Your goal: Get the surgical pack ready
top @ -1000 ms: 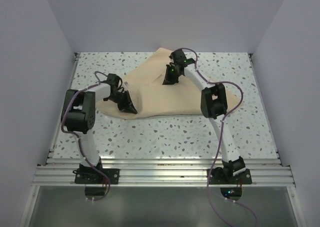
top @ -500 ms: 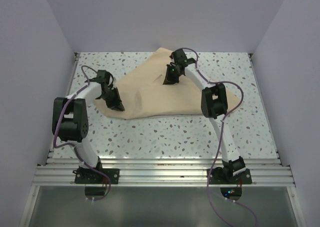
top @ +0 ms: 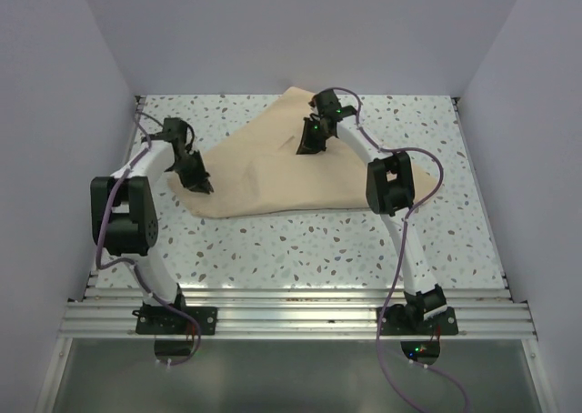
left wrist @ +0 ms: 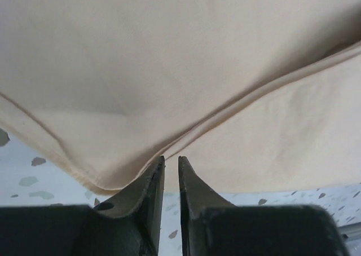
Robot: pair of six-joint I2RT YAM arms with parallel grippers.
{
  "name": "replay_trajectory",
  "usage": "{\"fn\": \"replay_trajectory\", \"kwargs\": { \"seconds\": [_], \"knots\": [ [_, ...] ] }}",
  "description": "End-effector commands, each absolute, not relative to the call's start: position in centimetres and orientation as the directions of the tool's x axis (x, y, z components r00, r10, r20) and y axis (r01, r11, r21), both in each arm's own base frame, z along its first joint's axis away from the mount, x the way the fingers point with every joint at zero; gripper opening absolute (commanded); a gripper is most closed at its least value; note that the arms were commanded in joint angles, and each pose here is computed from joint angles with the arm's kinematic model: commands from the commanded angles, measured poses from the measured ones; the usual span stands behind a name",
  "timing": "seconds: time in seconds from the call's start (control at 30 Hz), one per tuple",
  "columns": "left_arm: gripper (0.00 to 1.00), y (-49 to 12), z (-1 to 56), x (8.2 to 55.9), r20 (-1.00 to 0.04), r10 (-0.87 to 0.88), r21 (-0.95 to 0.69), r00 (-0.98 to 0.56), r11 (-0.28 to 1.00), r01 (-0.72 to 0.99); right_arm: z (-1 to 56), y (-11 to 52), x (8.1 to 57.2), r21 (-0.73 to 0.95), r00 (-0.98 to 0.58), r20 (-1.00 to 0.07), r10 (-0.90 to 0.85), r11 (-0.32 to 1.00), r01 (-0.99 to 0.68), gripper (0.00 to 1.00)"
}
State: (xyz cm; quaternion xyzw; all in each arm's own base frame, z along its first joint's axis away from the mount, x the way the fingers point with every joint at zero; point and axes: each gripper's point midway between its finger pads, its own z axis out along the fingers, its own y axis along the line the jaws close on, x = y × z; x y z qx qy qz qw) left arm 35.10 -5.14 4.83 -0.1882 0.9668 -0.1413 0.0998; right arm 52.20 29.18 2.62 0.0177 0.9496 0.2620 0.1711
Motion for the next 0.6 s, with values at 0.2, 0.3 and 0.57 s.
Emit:
{"fn": "replay_trajectory", "kwargs": {
  "seconds": [0.2,0.3,0.57],
  "knots": [
    [0.21,-14.3,16.1,45.0,-0.519,-0.243,-0.49,-0.819,0.87,0.052,10.4,25.1,54.8,0.562,-0.881,-0.37,0.295,0.826,0.04,0.05],
    [0.23,-16.9,16.5,46.1,-0.547,-0.244,-0.538,-0.801,0.835,0.113,13.7,22.4,55.3,0.557,-0.844,-0.411,0.344,0.828,0.066,0.08],
    [0.22,-22.2,16.9,51.2,-0.596,-0.274,-0.664,-0.755,0.696,0.271,17.7,15.5,49.8,0.491,-0.83,-0.413,0.375,0.859,0.143,0.11]
  ]
}}
